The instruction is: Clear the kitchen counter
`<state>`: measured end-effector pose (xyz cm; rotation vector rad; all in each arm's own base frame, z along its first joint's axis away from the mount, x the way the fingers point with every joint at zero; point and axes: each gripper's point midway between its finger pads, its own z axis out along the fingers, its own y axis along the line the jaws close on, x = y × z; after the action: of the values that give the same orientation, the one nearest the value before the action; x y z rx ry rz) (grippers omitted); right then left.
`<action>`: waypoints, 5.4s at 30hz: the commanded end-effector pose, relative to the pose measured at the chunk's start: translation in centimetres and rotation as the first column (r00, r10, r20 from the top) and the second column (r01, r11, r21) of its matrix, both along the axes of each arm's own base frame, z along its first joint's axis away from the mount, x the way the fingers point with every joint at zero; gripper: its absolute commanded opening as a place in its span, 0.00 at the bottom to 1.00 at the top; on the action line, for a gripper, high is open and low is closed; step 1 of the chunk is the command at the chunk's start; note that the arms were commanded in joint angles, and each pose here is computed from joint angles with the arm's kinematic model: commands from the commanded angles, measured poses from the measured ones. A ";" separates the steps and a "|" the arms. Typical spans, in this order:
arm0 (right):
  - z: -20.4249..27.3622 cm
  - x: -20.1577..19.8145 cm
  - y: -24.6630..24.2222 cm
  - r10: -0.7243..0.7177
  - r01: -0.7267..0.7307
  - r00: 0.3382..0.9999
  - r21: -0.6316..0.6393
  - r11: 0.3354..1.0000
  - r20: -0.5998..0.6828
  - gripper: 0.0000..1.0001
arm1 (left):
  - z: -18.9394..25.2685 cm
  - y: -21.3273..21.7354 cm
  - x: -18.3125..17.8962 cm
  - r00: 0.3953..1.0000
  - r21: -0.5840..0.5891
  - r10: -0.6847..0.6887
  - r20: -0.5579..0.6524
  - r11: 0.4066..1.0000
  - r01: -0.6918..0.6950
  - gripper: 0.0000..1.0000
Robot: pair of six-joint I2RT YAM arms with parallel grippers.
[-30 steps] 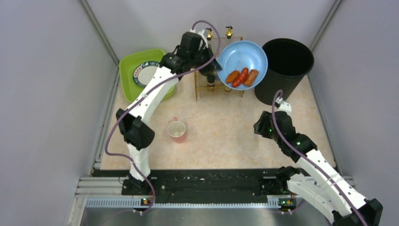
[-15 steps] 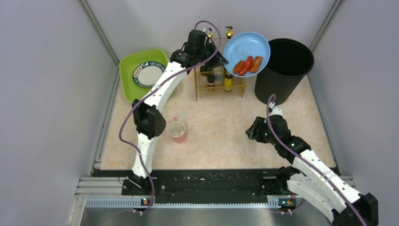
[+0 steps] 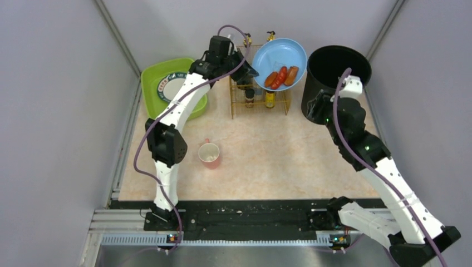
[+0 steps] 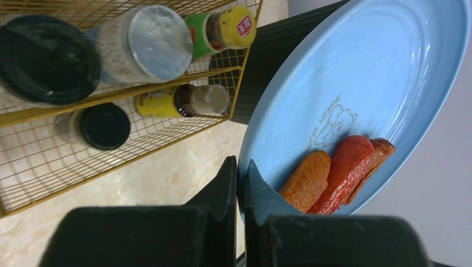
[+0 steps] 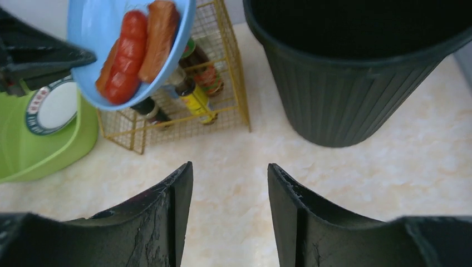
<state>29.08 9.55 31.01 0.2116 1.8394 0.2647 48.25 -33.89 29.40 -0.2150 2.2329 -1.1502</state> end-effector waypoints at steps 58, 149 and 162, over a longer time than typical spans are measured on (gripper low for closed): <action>-2.1 17.6 -2.9 0.208 -0.299 0.943 -0.382 0.875 -0.260 0.08 | -4.5 12.4 -19.9 0.981 0.243 -0.189 0.040 0.954 0.174 0.00; -5.6 -18.0 10.9 0.853 -0.854 0.487 0.103 0.510 -0.187 0.41 | 11.3 4.2 -11.9 0.944 0.096 -0.187 0.273 0.981 0.167 0.00; -8.4 -20.8 11.6 0.917 -0.906 0.360 0.171 0.388 -0.173 0.39 | 10.1 -1.7 -8.8 0.933 0.073 -0.170 0.317 0.985 0.155 0.00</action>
<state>8.78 20.23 20.26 -0.8431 2.1276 1.0451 37.95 -33.28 34.31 0.1652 2.2230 -1.0511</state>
